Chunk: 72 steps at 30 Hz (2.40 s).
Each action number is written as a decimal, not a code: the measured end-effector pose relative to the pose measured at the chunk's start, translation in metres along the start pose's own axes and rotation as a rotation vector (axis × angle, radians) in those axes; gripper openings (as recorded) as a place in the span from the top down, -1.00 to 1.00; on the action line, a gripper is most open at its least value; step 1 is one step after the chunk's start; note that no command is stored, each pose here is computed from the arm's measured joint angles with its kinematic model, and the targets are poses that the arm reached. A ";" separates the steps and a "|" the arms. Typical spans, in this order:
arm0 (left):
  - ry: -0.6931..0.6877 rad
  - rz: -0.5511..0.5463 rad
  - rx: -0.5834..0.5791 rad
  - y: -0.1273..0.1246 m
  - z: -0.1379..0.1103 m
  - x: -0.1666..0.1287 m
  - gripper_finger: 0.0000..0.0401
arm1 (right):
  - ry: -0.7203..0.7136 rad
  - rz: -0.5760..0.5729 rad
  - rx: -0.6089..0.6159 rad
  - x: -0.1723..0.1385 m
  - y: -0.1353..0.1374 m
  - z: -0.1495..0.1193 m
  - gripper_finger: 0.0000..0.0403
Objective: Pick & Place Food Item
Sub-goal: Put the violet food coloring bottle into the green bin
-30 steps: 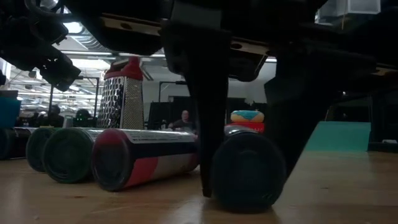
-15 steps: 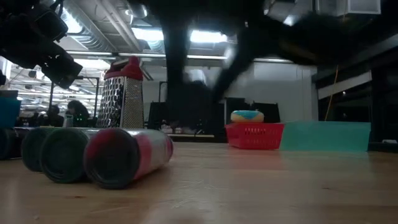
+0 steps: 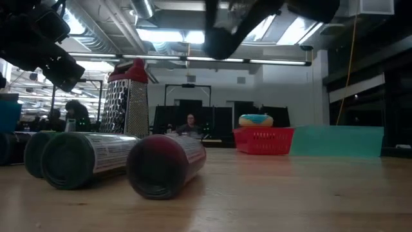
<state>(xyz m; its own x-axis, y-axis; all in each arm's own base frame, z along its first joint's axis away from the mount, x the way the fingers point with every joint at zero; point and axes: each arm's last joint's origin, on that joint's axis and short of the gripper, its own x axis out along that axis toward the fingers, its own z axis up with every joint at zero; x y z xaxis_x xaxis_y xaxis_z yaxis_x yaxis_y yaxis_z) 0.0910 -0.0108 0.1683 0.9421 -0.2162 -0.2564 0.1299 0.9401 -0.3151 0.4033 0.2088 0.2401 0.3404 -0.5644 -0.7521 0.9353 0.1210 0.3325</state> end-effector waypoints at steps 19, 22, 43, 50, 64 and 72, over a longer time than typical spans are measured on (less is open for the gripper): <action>0.012 -0.009 0.006 0.000 -0.001 0.000 -0.01 | -0.413 0.260 -0.030 -0.042 0.017 0.093 0.50; 0.012 -0.009 0.006 0.000 -0.001 0.000 -0.01 | -0.472 0.354 -0.055 -0.070 0.019 0.097 0.50; 0.015 -0.005 0.008 0.000 -0.001 0.000 -0.01 | -0.567 1.013 -0.476 -0.127 0.093 0.113 0.49; 0.033 0.000 0.004 0.001 -0.003 0.000 -0.01 | -0.676 1.138 -0.601 -0.121 0.104 0.097 0.46; 0.034 -0.002 0.001 0.001 -0.003 0.000 -0.01 | -0.718 1.212 -0.670 -0.082 0.117 0.044 0.42; 0.043 0.000 -0.007 0.001 -0.004 0.000 -0.01 | -0.709 1.173 -0.753 -0.099 0.111 0.062 0.41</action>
<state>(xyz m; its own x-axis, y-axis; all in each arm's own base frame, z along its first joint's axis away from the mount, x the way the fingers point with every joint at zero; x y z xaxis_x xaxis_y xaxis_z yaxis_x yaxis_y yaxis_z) 0.0898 -0.0111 0.1644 0.9279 -0.2273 -0.2956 0.1275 0.9383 -0.3213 0.4679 0.2275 0.3869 0.9758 -0.0939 0.1973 0.0949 0.9955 0.0047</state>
